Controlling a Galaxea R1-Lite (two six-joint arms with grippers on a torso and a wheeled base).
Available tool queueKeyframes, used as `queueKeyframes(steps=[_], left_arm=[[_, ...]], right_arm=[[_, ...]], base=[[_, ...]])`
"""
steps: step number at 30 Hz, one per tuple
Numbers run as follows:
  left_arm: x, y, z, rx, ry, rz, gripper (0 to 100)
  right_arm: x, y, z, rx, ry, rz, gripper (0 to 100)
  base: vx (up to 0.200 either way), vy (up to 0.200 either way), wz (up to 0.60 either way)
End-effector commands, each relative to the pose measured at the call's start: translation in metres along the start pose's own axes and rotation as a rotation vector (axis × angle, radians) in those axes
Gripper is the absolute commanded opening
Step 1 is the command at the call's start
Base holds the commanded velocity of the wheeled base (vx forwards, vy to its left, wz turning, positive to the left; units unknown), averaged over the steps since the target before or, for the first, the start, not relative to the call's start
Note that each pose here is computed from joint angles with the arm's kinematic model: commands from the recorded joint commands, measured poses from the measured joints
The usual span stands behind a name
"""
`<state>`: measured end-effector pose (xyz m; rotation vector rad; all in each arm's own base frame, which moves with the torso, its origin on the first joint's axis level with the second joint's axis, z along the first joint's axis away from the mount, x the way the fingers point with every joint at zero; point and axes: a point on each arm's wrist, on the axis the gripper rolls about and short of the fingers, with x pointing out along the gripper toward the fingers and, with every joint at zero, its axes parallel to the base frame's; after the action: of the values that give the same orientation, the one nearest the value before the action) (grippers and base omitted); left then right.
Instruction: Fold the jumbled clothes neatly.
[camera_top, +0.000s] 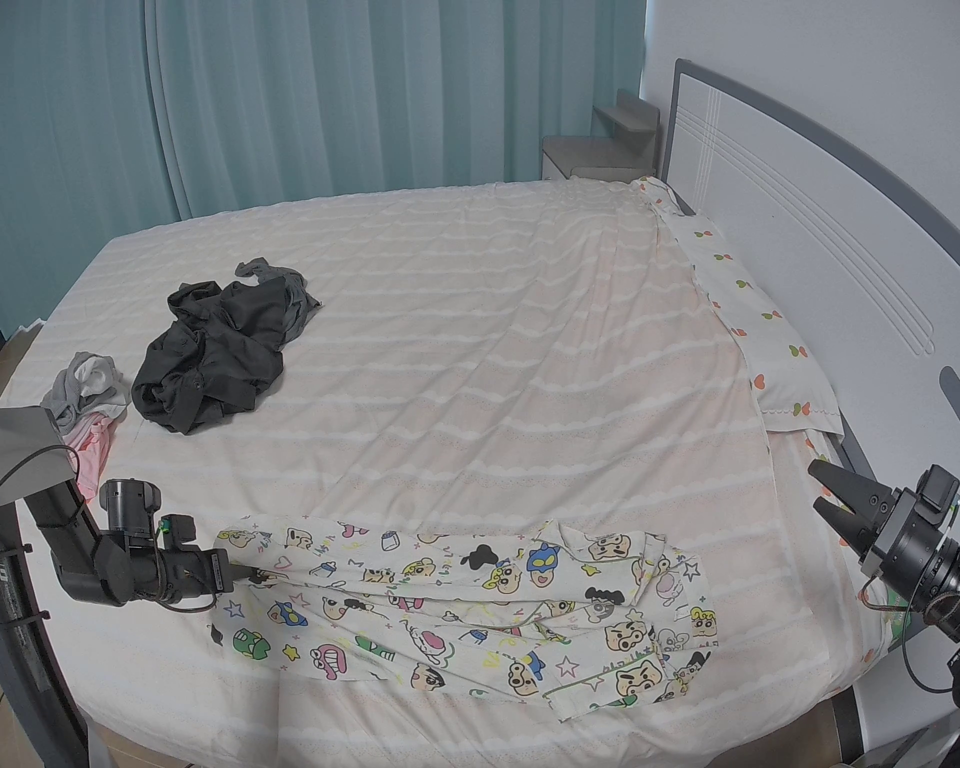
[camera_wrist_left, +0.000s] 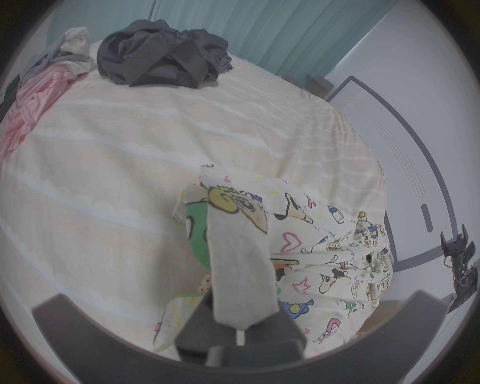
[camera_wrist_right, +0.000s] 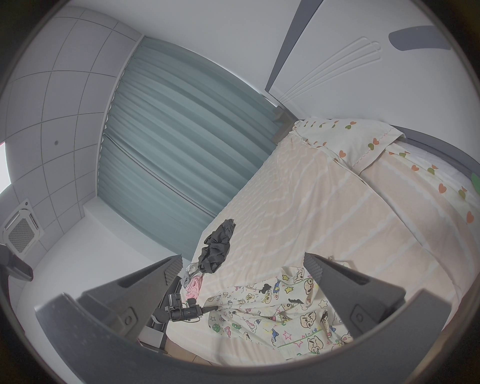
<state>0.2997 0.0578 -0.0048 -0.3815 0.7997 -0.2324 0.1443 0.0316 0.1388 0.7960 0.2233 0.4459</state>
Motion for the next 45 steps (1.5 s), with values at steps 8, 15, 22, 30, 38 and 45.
queueKeyframes(steps=[8,15,22,30,38,45], left_arm=[[-0.029,0.016,0.011,0.012,-0.055,0.062,0],[-0.038,0.020,0.016,-0.009,-0.060,0.069,0],[-0.051,0.034,0.024,-0.036,-0.082,0.074,0],[-0.064,0.049,0.035,-0.075,-0.107,0.075,0],[-0.078,0.023,0.044,-0.061,-0.091,0.036,0],[-0.090,-0.048,0.053,-0.031,-0.066,-0.066,0]], right_arm=[[-0.003,-0.001,-0.003,0.003,0.007,-0.007,100],[-0.003,-0.002,-0.003,0.004,0.009,-0.009,100],[-0.003,-0.002,-0.003,0.003,0.006,-0.008,100],[-0.003,-0.001,-0.002,0.001,-0.002,-0.004,100],[-0.005,0.000,-0.001,-0.003,-0.013,-0.001,100],[-0.004,-0.003,0.001,0.002,-0.018,-0.018,100]], base=[[0.000,0.000,0.00],[0.000,0.000,0.00],[0.000,0.000,0.00],[0.000,0.000,0.00],[0.000,0.000,0.00],[0.000,0.000,0.00]])
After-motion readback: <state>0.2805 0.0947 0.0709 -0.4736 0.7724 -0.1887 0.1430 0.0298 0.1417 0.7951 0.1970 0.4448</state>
